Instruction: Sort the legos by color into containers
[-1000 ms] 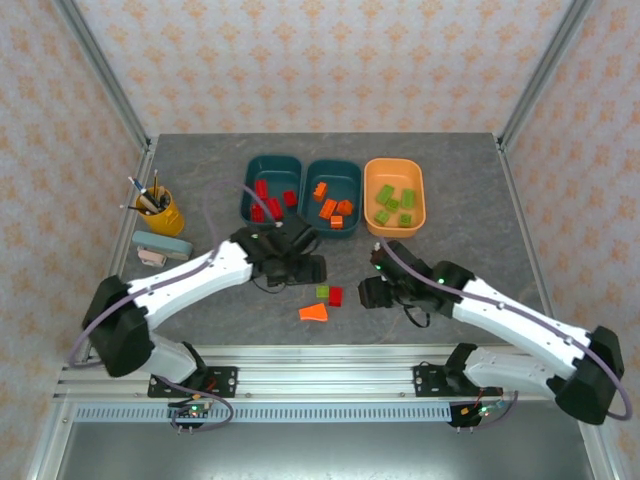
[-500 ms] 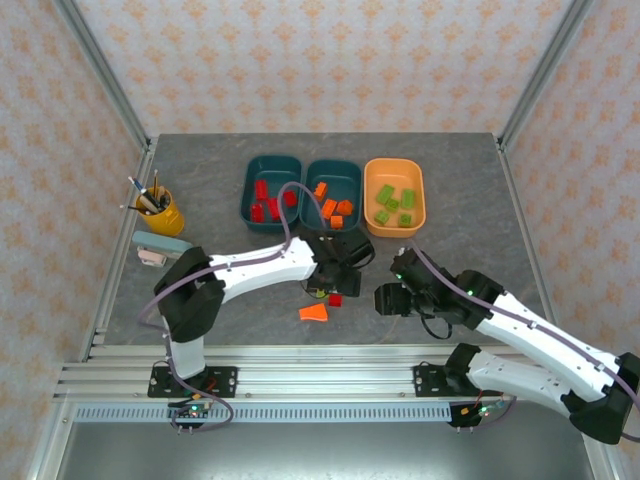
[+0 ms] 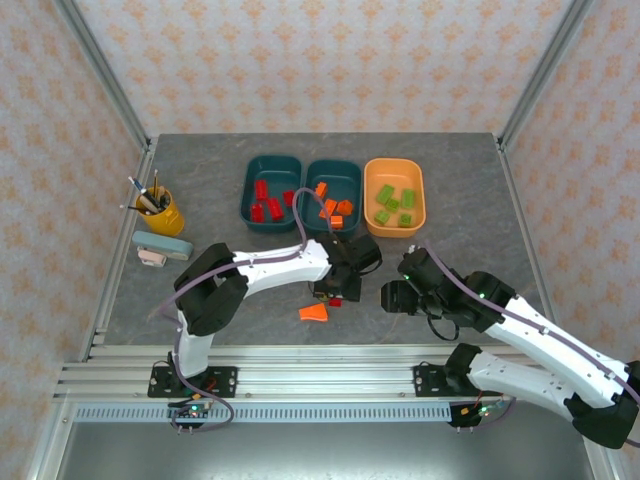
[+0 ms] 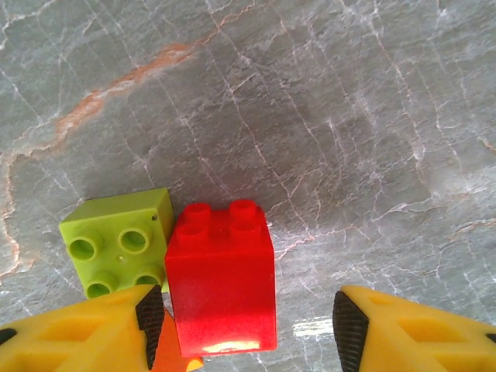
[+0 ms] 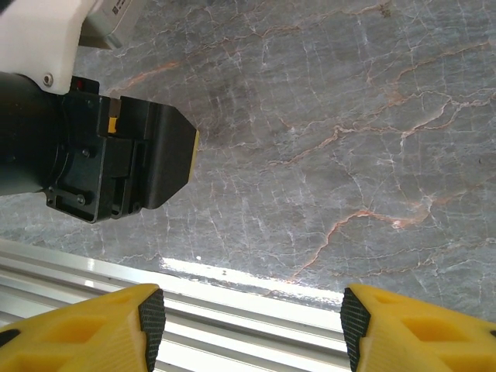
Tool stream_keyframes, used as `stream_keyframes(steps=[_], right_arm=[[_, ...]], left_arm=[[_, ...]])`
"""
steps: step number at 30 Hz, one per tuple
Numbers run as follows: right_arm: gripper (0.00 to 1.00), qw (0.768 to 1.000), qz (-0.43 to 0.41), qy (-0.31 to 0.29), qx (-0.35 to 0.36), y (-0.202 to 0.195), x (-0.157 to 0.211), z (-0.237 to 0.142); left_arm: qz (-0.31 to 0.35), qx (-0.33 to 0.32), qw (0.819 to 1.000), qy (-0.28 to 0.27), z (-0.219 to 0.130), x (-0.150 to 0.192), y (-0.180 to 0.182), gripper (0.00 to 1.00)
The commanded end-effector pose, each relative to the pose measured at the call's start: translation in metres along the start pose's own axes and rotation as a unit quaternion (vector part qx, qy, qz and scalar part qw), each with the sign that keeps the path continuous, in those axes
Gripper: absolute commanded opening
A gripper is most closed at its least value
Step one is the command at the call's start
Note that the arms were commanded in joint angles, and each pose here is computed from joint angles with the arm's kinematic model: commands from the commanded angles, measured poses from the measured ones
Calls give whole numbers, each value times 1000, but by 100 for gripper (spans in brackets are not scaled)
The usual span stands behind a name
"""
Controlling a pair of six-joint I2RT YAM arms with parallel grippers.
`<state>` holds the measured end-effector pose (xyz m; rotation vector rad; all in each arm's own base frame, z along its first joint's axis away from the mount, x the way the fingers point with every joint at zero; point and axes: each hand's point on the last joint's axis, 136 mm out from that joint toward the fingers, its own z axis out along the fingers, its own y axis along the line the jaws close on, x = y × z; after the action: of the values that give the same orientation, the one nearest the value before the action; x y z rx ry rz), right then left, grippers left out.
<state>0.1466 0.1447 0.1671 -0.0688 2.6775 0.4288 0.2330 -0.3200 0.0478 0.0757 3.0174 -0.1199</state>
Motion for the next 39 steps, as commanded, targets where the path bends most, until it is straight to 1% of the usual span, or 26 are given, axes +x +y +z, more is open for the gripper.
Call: stream_keyframes(steps=[1, 8, 13, 19, 22, 24, 26, 27, 30, 31, 35, 39], right_arm=[[64, 1000, 7, -18, 10, -4, -6, -10], [64, 1000, 12, -20, 20, -9, -6, -10], [64, 999, 13, -21, 24, -12, -5, -11], [64, 999, 17, -26, 22, -14, -4, -14], [64, 999, 17, -28, 13, -15, -1, -16], [64, 999, 18, -27, 6, -15, 2, -15], [64, 999, 19, -30, 2, -16, 3, -16], [63, 999, 19, -32, 1, -17, 3, -18], [63, 999, 22, -41, -4, -17, 1, -23], [63, 999, 21, -44, -8, -16, 0, -25], [63, 997, 22, -66, -31, -11, -6, -33], [64, 992, 16, -100, -73, 7, -23, -45]], left_arm=[[1, -5, 1000, 6, 1, 3, -2, 60], [22, 3, 1000, 6, 0, 5, -15, 55], [36, 3, 999, 8, 3, 7, -23, 54], [46, -20, 999, 15, 13, 8, -20, 54], [55, -34, 998, 15, 21, 5, -20, 56], [59, -40, 997, 14, 25, 2, -22, 56], [64, -47, 997, 10, 27, -1, -23, 54], [66, -49, 997, 6, 27, -3, -24, 49], [68, -50, 996, -7, 21, -9, -24, 32], [68, -51, 996, -13, 17, -11, -24, 28], [68, -51, 996, -38, -7, -25, -24, 28], [34, -33, 996, -70, -43, -54, -11, 28]])
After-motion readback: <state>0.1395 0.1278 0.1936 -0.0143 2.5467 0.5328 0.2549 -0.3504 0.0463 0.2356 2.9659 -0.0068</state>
